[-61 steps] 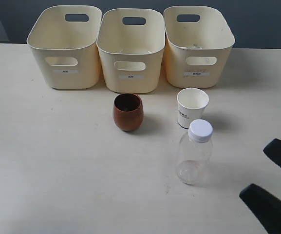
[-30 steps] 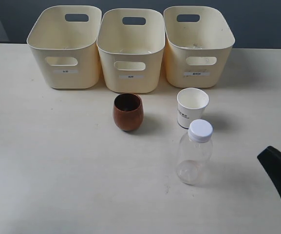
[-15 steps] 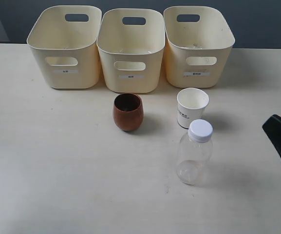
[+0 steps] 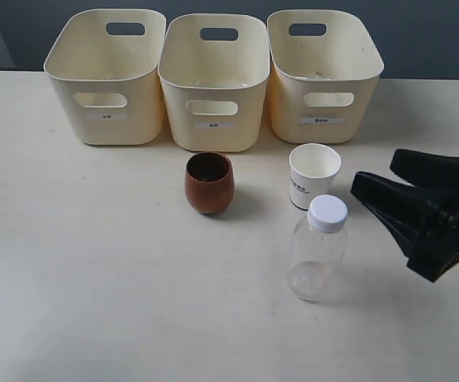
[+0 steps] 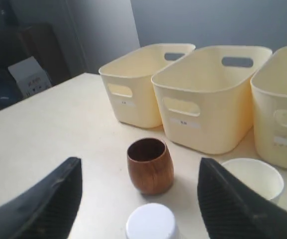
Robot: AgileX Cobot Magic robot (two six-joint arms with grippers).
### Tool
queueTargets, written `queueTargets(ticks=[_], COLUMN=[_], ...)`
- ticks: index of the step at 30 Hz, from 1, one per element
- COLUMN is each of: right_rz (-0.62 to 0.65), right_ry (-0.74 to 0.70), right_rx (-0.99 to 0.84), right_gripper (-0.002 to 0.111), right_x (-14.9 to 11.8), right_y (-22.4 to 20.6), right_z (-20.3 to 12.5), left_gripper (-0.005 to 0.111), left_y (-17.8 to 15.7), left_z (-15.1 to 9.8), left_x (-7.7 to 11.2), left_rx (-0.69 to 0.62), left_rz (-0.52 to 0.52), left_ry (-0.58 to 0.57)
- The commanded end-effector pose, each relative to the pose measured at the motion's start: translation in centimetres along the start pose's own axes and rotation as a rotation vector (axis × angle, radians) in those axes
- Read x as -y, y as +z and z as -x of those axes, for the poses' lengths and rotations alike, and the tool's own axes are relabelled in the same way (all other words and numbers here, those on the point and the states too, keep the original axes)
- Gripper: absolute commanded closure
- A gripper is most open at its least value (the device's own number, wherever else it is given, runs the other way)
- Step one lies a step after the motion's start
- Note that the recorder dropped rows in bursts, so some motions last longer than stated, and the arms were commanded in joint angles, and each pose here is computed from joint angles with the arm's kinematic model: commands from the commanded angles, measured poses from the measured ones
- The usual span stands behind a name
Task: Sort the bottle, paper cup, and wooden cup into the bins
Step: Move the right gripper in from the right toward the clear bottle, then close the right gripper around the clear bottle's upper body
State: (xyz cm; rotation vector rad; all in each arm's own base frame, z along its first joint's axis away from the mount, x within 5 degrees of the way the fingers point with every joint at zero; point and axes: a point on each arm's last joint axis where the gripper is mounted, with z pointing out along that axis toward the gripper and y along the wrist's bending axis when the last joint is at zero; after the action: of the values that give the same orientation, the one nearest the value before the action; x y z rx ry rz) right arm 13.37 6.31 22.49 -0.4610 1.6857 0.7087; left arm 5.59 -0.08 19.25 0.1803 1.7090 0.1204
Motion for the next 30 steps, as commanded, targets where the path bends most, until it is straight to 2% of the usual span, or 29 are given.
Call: queueTargets(ticks=[1,5,10,20,25,30], right_rz=[0.071,0.1,0.067,0.101,0.052,0.075], right_ry=[0.02,0.001,-0.076,-0.199,-0.203,-0.218], right_rx=[0.016,0.062,0.031,-0.006,-0.025,-0.061], right_gripper=[0.045,0.045,0.045,0.044,0.032,0.031], right_x=[0.6,0.8,1.2,0.6,1.0,0.8], right_y=[1.3,1.8,2.6,4.0,4.5,5.0], right_z=[-0.4,-0.3,-1.1,-2.3,-2.8,-3.5], left_gripper=[0.107,0.107,0.107,0.107,0.107,0.107], left_y=[0.0,0.0,0.0,0.0,0.0,0.0], left_z=[0.0,0.0,0.0,0.0,0.0,0.0], left_x=[0.0,0.0,0.0,0.0,0.0,0.0], left_rx=[0.011,0.009,0.009,0.009,0.009,0.009], left_rz=[-0.002,-0.002,-0.002,-0.002,-0.002,-0.002], left_ry=[-0.001,-0.001,-0.001,-0.001,-0.001,-0.001])
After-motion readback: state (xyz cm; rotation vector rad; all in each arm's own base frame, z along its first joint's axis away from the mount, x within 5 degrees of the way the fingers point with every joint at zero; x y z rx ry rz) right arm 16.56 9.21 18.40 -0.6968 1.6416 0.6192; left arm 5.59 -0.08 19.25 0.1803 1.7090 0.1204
